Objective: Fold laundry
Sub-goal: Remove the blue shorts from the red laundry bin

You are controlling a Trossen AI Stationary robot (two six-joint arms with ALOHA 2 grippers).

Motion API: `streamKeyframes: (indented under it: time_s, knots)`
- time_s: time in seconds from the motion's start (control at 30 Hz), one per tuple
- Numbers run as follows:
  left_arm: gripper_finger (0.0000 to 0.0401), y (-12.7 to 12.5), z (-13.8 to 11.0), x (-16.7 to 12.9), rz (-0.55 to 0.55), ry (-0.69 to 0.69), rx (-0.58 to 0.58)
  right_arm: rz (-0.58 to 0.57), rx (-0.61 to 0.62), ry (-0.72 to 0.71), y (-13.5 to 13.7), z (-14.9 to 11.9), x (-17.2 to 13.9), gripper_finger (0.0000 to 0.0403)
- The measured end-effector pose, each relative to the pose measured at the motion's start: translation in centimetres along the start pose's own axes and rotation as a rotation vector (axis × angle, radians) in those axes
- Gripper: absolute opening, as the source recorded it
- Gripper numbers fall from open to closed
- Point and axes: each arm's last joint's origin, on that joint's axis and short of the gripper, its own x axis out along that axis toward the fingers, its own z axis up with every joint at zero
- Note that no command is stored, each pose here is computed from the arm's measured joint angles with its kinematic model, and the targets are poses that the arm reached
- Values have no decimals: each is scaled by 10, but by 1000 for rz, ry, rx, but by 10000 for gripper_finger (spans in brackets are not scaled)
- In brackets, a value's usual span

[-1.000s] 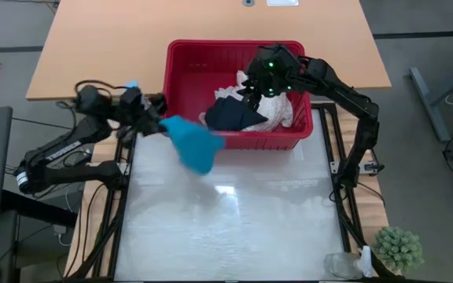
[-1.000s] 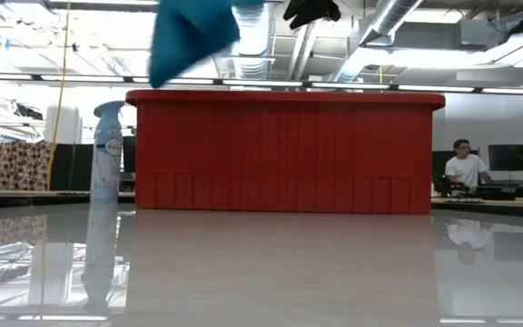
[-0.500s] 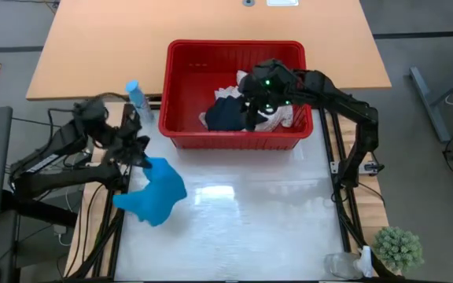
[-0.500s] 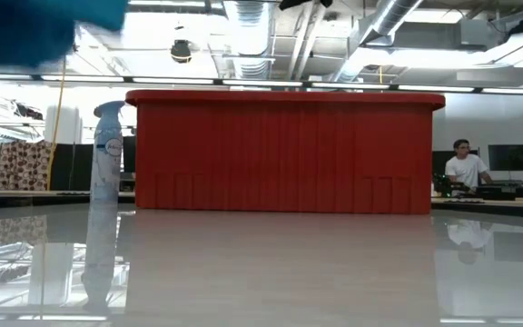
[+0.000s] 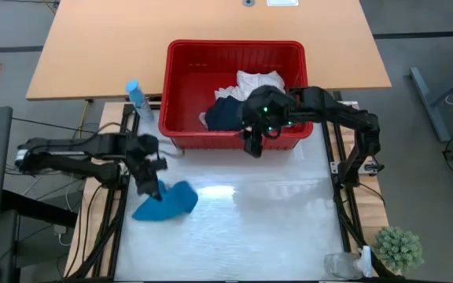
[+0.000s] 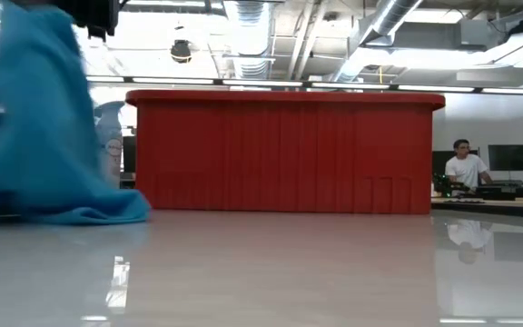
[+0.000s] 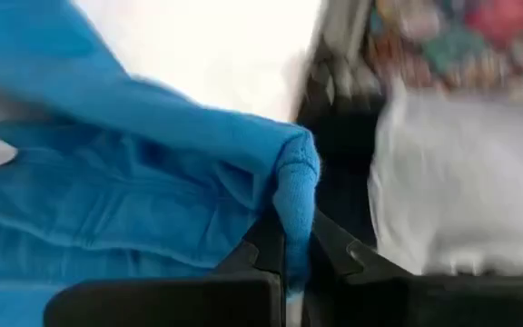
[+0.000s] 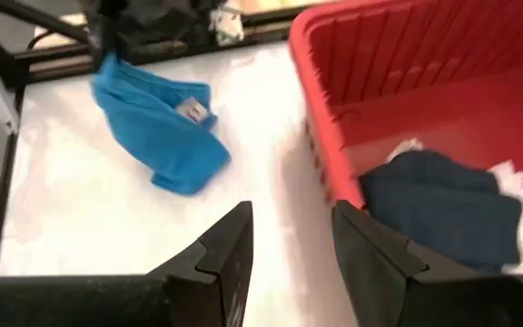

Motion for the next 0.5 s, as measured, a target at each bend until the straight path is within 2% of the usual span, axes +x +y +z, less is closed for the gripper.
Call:
streamKeyframes:
  time_s: [0.17, 0.27, 0.33, 0.4, 0.5]
  knots:
    - [0, -27, 4, 29, -174, 79, 194, 28, 87, -7, 14, -1, -1, 173]
    - [0, -46, 8, 40, -335, 109, 318, 56, 155, -35, 24, 1, -2, 173]
    - [0, -55, 7, 46, -404, 133, 378, 78, 182, -49, 31, 2, -3, 173]
    - [0, -57, 7, 50, -420, 138, 423, 101, 202, -53, 40, 1, -4, 173]
    - [0, -47, 9, 55, -351, 128, 480, 121, 213, -45, 53, -2, -4, 173]
